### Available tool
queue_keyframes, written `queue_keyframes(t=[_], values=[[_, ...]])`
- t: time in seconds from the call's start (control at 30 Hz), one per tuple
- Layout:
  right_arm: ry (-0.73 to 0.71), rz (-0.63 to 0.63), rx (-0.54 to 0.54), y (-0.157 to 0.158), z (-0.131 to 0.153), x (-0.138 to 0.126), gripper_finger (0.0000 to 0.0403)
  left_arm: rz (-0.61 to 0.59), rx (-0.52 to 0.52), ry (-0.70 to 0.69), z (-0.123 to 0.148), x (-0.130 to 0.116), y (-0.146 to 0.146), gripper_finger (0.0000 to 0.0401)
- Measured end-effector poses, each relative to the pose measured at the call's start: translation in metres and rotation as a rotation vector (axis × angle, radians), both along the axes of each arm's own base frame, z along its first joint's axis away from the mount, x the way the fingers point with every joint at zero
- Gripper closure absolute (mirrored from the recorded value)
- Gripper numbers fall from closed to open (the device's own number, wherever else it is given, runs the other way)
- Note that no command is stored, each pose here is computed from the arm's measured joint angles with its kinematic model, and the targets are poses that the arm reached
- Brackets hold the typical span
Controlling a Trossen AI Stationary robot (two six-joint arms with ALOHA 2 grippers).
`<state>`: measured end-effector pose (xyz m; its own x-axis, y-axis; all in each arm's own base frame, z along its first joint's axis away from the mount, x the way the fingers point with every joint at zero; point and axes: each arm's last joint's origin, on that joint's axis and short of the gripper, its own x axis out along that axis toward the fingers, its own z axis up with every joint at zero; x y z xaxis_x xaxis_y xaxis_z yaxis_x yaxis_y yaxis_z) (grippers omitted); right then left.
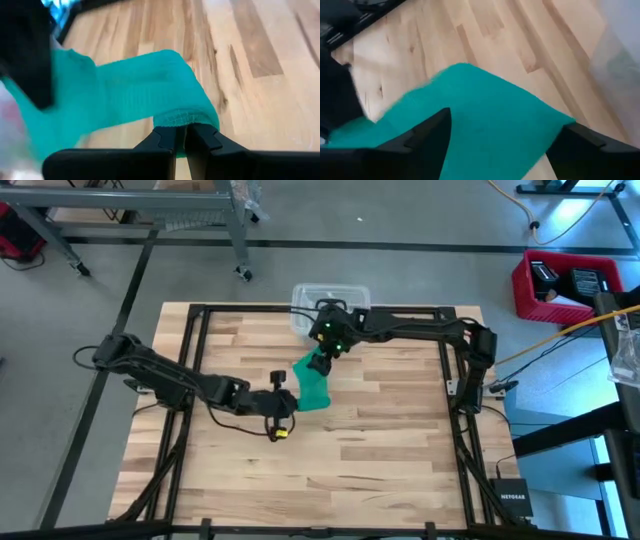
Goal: Roll bandage
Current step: Roll the green bandage
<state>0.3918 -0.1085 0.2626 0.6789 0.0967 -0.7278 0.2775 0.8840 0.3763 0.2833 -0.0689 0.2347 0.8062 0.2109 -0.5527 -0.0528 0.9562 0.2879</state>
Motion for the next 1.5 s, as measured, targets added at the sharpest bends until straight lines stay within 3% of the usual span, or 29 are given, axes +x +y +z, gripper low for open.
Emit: queue_keyframes(t=[0.23, 0.4, 0.47, 0.6, 0.73, 1.0, 1.17, 1.33, 1.5], values=[[0.026, -0.090, -0.094, -0.003, 0.000, 0.000, 0.0113, 0.102, -0.083, 0.046, -0.020, 0.009, 0.002, 0.0388], [0.001, -0.083, -0.082, -0.004, 0.001, 0.001, 0.0113, 0.078, -0.114, 0.045, -0.022, 0.011, 0.000, 0.0388], [-0.050, -0.112, -0.059, -0.004, 0.005, 0.005, 0.0113, 0.062, -0.118, 0.047, -0.022, 0.011, 0.000, 0.0388], [-0.022, -0.129, 0.071, -0.001, 0.013, 0.000, 0.0113, 0.062, -0.126, 0.051, -0.022, 0.011, -0.002, 0.0388], [-0.021, -0.107, 0.019, 0.000, 0.021, -0.003, 0.0113, 0.049, -0.117, 0.051, -0.022, 0.011, -0.002, 0.0388], [-0.039, -0.284, -0.166, -0.021, 0.027, -0.004, 0.0113, 0.050, -0.129, 0.042, -0.022, 0.011, -0.004, 0.0388], [-0.004, -0.247, -0.195, -0.021, 0.032, -0.012, 0.0113, 0.059, -0.147, 0.041, -0.022, 0.010, -0.005, 0.0388], [-0.031, -0.189, -0.294, -0.014, 0.070, -0.042, 0.0113, 0.051, -0.148, 0.012, -0.012, 0.007, -0.004, 0.0388], [-0.066, -0.093, -0.377, 0.011, 0.111, -0.080, 0.0113, 0.026, -0.068, -0.117, 0.029, -0.005, 0.008, 0.0388]])
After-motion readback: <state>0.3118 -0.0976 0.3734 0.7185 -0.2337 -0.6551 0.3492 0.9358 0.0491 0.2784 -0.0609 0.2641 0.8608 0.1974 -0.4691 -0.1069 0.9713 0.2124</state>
